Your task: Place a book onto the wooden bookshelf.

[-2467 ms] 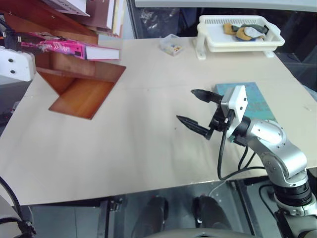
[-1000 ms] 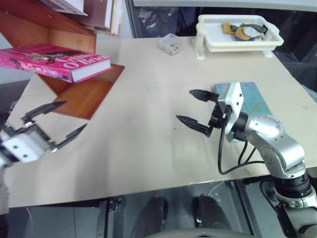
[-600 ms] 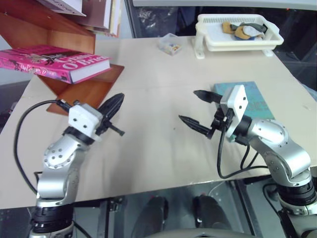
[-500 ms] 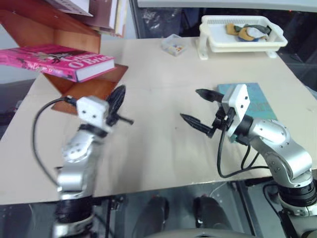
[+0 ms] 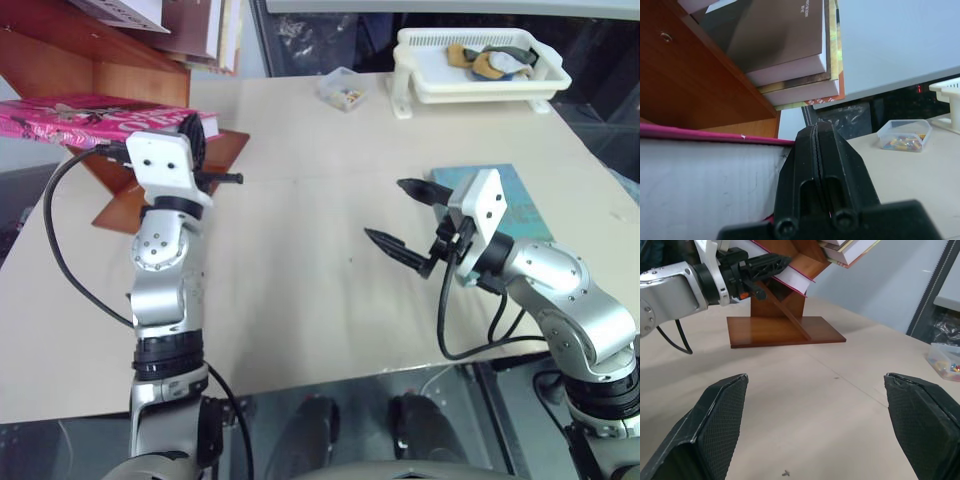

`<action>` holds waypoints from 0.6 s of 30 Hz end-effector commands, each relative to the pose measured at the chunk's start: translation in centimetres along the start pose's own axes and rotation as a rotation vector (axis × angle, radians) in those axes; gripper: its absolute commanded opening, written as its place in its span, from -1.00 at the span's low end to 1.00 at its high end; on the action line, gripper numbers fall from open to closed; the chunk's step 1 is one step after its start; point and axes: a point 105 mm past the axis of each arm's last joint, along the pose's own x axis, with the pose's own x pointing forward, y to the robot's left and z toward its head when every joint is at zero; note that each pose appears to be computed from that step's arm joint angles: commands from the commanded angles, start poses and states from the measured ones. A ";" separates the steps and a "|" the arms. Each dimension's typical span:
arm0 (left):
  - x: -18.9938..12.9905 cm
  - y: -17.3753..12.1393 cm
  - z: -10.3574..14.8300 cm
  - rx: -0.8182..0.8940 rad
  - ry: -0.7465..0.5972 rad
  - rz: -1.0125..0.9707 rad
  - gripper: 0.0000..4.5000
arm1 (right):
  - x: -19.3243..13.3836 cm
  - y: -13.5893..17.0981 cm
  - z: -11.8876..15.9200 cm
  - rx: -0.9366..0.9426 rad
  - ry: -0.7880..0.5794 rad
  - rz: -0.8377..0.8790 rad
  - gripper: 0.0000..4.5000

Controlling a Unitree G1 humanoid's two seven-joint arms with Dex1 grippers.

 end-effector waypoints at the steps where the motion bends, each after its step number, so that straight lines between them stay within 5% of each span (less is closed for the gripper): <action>1: 0.5 2.7 4.2 0.130 -0.119 0.022 -0.99 | -0.3 0.1 1.4 -0.037 -0.044 -0.001 1.00; 9: 0.0 2.8 5.4 0.330 -0.118 -0.097 -0.99 | -0.3 0.2 1.4 -0.033 -0.044 0.009 1.00; 18: -0.5 3.7 1.4 0.323 0.087 -0.066 -0.99 | -0.3 0.2 1.2 -0.026 -0.041 0.018 1.00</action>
